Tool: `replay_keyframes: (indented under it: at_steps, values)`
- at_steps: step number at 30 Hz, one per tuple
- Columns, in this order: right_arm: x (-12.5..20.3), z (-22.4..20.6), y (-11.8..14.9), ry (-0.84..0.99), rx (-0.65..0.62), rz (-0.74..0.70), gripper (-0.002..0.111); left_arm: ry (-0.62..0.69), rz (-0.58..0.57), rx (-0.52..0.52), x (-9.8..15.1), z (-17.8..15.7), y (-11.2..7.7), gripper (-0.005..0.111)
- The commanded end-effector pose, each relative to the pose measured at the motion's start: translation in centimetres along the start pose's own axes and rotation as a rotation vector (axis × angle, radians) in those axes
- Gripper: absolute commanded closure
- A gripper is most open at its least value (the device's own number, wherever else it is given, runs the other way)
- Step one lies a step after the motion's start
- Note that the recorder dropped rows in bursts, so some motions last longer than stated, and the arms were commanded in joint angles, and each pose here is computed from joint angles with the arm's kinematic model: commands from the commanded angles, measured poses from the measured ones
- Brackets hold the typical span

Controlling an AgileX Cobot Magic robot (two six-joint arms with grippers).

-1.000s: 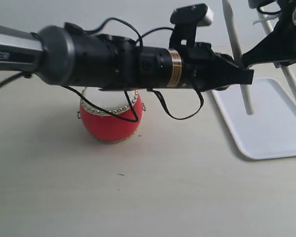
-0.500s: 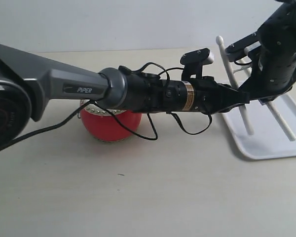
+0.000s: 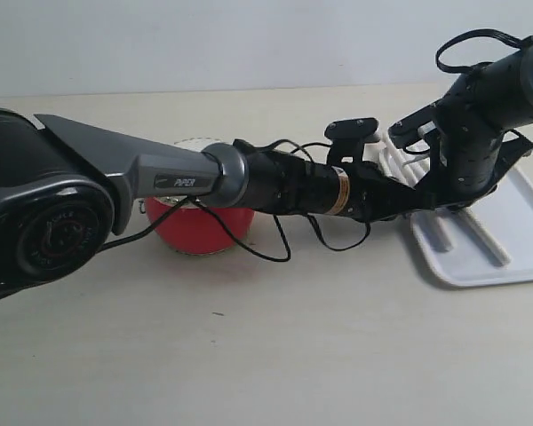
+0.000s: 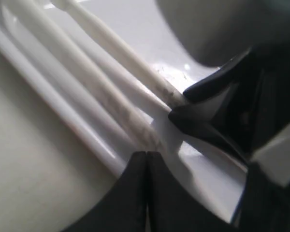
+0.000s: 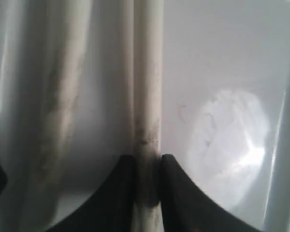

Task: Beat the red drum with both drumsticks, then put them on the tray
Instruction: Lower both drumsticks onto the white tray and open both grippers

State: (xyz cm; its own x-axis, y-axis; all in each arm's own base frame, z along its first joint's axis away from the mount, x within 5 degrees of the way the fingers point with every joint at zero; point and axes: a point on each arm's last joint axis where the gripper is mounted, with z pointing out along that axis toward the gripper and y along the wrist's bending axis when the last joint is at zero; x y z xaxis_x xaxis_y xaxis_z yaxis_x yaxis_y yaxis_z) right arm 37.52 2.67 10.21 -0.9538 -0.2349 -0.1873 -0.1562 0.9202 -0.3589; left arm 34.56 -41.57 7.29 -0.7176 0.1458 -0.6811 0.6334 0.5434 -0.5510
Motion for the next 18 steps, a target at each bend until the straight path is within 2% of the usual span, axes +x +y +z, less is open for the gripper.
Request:
replay_keyframes:
  at_steps: [1, 9, 14, 18]
  values:
    - [-0.2, 1.2, 2.9, 0.028, -0.155, 0.011, 0.108, 0.009, 0.014, 0.017, -0.9, -0.3, -1.8, 0.107]
    - [-0.3, 0.9, 3.7, 0.054, -0.244, -0.009, 0.108, 0.022, 0.074, 0.017, -1.1, -0.4, -2.0, 0.107]
    - [-0.3, 0.9, 3.7, 0.06, -0.244, -0.011, 0.108, 0.018, 0.145, 0.021, -2.0, -1.1, -2.8, 0.107]
    - [0.0, 0.9, 3.6, 0.087, -0.241, -0.034, 0.092, -0.012, 0.175, 0.043, -3.6, -2.3, -4.2, 0.107]
